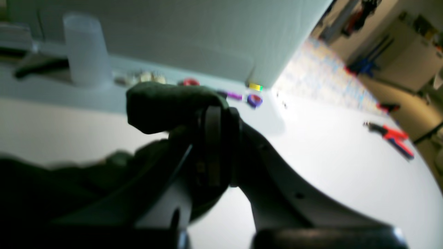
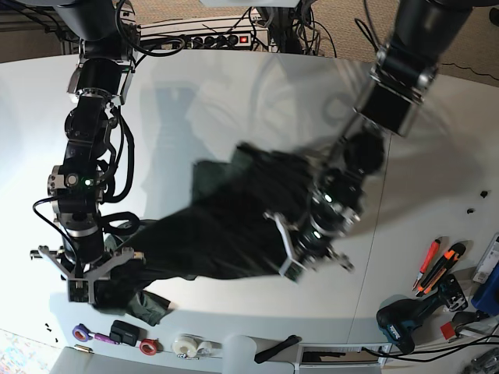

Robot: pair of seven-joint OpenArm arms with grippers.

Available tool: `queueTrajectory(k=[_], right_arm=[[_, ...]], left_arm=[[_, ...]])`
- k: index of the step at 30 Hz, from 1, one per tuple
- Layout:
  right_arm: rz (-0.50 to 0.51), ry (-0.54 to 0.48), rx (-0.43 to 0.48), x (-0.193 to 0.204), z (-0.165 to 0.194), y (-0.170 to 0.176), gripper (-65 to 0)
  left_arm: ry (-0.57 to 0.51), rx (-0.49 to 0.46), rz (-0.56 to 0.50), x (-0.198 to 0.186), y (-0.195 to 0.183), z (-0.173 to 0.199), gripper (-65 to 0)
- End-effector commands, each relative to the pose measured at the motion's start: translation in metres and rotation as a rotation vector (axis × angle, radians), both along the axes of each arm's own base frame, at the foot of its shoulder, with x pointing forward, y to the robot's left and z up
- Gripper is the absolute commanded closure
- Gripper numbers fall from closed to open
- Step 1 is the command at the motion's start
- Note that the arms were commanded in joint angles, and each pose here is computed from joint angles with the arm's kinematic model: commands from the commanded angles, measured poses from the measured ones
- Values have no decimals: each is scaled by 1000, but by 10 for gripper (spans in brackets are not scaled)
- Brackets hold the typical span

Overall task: Layout the t-shirt on the table in an organized manner, then fold the t-shirt properly
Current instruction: 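Pull the shirt apart, left gripper dragging fabric away from right gripper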

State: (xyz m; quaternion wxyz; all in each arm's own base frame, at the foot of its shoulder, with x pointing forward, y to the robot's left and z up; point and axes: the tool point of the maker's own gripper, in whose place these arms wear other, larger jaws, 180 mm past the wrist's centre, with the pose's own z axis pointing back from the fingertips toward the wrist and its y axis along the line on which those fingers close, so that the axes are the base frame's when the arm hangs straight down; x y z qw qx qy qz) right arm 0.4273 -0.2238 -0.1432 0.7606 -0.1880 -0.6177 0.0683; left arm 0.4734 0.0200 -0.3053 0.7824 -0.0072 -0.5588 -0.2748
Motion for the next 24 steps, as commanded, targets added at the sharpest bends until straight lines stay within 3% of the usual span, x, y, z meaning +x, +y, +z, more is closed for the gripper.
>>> queueTrajectory(k=[1,4,8,14,17,22,24], right_arm=[[-10,-49,-20,-1,16,-4,0],[-4,-10,-14,-6,-1,-3,0],[14,24,11,-10,-16,1,0],[16,23,9,-11,-17,1,0],[-7,85,16,-15,-29,-3,0],[-14,222,12,-36,-74,-4,0],[3,289,-4,-46,-94,-2,0]], left_arm=[[-85,-5,9,17,5,33,0],[-131,11,25,31,22,55,0],[-156,-47,38,46,38,85,0],[-136,-98,-85,50,24,117,0],[26,-95,-170,32,8,99,0],[412,-13,-332,-36,-9,30,0],[503,-24,-380,-60,-14,10,0]])
